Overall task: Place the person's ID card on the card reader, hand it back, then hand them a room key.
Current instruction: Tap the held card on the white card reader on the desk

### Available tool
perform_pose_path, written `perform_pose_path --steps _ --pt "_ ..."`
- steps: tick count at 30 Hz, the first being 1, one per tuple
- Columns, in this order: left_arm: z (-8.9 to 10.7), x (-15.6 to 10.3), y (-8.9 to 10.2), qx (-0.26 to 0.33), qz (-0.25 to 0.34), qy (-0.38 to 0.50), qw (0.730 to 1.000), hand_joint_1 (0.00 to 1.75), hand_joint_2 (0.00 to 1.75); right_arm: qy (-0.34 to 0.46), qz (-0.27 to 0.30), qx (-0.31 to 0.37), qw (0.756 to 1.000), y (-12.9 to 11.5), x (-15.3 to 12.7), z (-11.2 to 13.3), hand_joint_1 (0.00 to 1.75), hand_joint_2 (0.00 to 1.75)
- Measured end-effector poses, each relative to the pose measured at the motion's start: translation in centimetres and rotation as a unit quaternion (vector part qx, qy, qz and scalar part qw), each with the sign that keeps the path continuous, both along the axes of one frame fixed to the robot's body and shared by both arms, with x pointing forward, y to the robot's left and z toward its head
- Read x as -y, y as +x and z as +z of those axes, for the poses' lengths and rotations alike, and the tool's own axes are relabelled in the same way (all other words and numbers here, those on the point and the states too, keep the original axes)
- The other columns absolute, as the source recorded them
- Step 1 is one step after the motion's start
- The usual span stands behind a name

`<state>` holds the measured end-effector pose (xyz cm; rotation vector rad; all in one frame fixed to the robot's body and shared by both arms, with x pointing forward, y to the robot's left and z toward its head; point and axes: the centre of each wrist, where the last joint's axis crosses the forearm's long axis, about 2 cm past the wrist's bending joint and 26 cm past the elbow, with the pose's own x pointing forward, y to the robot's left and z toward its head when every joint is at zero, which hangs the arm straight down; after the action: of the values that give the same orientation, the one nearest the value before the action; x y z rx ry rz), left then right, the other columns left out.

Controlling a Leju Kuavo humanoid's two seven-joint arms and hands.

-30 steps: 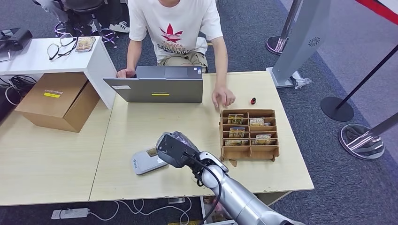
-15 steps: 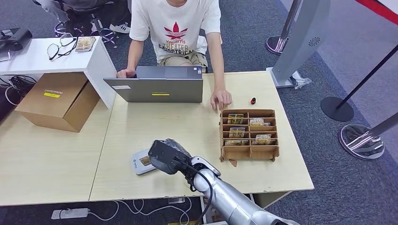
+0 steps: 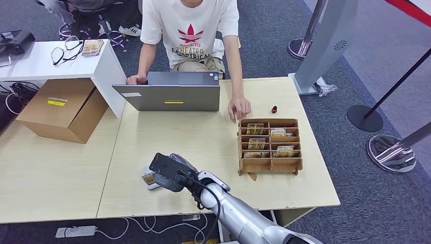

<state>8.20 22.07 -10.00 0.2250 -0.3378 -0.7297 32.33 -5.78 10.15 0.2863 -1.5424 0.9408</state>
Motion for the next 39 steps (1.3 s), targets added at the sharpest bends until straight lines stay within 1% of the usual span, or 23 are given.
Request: perform_pose_path --steps 19,39 --pt "0.0 0.2 0.1 0.0 0.003 -0.002 1.0 0.0 0.0 -0.025 -0.019 -0.011 0.999 0.5 -0.4 0.0 1.75 1.75" --pt "0.0 0.2 0.1 0.002 0.007 -0.003 1.0 0.0 0.0 -0.09 -0.07 -0.04 0.993 0.4 1.2 -2.1 1.75 1.75"
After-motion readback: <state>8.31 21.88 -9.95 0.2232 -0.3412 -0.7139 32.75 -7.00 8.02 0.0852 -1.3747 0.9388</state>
